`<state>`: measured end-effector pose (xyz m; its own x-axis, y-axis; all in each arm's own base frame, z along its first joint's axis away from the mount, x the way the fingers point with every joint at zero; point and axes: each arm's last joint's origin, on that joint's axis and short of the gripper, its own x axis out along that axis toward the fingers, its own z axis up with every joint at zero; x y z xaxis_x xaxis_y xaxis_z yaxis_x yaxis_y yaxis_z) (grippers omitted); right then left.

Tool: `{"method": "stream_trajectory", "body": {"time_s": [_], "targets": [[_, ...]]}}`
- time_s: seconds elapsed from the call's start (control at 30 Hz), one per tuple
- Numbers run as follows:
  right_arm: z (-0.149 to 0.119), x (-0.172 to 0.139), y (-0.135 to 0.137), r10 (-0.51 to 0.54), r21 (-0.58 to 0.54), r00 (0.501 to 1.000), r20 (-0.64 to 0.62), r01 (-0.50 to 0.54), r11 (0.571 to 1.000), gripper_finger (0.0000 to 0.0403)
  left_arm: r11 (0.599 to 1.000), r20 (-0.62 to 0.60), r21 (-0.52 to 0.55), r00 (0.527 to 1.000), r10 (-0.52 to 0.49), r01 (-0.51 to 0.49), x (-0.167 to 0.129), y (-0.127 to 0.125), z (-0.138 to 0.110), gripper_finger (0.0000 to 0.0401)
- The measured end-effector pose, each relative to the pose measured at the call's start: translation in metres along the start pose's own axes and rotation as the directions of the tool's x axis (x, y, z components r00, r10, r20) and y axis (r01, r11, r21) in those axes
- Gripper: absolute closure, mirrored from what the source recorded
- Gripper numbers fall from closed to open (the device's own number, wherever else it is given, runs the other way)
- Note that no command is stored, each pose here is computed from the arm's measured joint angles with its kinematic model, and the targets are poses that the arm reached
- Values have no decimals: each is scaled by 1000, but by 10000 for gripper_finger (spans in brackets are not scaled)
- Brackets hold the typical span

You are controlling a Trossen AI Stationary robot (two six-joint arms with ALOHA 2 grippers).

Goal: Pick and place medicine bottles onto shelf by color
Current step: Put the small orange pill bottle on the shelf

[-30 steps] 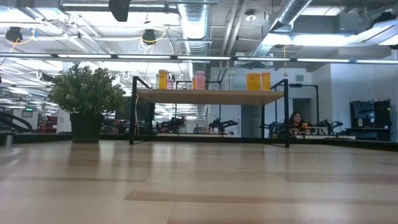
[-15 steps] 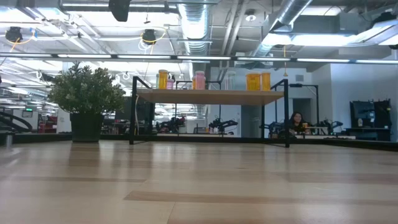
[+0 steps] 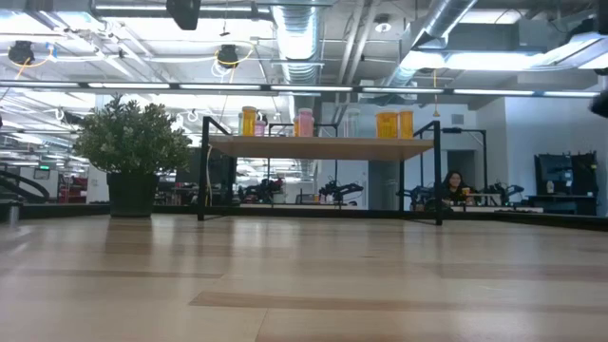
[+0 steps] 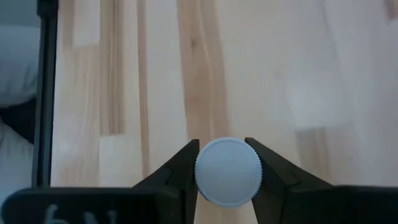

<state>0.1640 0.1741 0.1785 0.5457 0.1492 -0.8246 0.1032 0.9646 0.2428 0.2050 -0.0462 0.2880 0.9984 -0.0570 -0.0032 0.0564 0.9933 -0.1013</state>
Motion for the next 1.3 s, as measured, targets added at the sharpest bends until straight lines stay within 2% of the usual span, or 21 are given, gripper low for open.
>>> {"method": "stream_trajectory", "body": {"time_s": [0.17, 0.33, 0.47, 0.57, 0.7, 0.87, 1.1, 1.3], "targets": [[26, -8, -18, -5, -36, 997, 74, 7, 999, 266, 1000, 0, 1, 1000, -3, 3, 0, 0, 0, 278], [70, -24, -41, -39, -96, 980, 196, 59, 994, 268, 999, -2, 8, 999, -32, 32, 0, -1, 0, 278], [111, -44, -63, -96, -152, 946, 310, 149, 977, 269, 999, -2, 13, 1000, -31, 31, 0, -1, 0, 278], [142, -61, -82, -151, -152, 911, 383, 224, 963, 266, 999, -2, 24, 1000, -31, 31, 0, -1, 0, 278], [179, -80, -113, -181, -149, 879, 442, 271, 951, 262, 1000, 0, 13, 1000, -29, 29, 0, -1, 0, 278], [216, -98, -153, -203, -146, 852, 482, 307, 941, 265, 1000, -4, 2, 1000, -26, 26, 0, -1, 0, 278], [265, -104, -203, -258, -164, 837, 483, 376, 912, 261, 999, -18, 29, 1000, -26, 26, 3, -1, -3, 278], [291, -97, -245, -335, -155, 847, 412, 427, 891, 263, 999, -26, 34, 999, -28, 29, 3, -1, -4, 278]]}}
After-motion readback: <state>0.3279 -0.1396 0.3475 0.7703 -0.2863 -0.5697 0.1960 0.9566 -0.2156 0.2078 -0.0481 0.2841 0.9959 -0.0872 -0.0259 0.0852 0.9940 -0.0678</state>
